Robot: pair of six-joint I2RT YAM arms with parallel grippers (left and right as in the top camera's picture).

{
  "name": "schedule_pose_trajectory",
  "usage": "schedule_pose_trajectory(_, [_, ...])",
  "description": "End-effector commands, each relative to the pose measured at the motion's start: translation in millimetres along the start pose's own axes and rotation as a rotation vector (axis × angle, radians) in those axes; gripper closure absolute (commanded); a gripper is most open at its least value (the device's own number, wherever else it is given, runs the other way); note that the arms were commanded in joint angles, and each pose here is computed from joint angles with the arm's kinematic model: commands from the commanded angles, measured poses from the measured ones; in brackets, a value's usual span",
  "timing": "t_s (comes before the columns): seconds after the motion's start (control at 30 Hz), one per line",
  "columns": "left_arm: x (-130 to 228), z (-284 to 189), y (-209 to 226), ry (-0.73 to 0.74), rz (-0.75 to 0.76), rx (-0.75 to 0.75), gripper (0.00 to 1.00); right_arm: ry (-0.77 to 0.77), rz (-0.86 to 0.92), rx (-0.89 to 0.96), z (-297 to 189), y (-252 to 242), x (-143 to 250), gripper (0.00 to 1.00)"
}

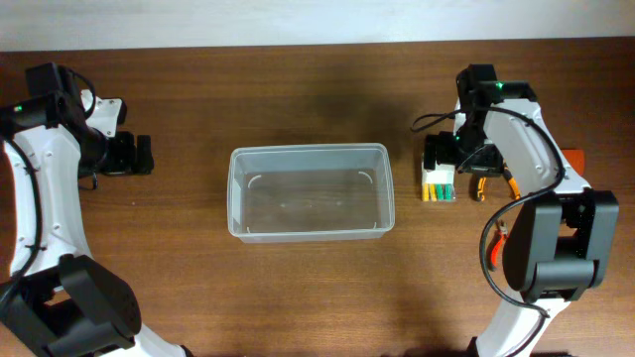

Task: Pack container
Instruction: 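Move the right gripper over the pen blister pack, then lower and grasp the pen blister pack with the right gripper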

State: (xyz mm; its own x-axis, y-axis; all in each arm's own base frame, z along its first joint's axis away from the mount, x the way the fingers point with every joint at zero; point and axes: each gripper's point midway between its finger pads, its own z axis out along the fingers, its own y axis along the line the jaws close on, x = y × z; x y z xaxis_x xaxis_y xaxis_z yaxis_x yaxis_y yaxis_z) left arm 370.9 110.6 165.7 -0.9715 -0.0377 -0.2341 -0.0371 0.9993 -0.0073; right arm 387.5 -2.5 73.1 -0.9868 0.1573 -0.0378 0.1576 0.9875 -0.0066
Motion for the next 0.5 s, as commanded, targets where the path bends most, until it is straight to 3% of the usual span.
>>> schedule_pose_trajectory(0.0, [0.9,4.2,0.1,0.006,-0.026,0.018,0.01,-0.03,-0.025,-0.01,-1.3,4.4,-4.9,0.01])
schedule_pose_trajectory(0.23, [1.0,4.2,0.1,0.006,-0.026,0.018,0.01,-0.079,-0.03,-0.026,-0.4,10.2,-17.4,0.01])
schedule_pose_trajectory(0.47, [0.0,4.2,0.4,0.002,-0.026,0.017,0.01,-0.032,-0.056,-0.006,19.6,25.4,-11.6,0.01])
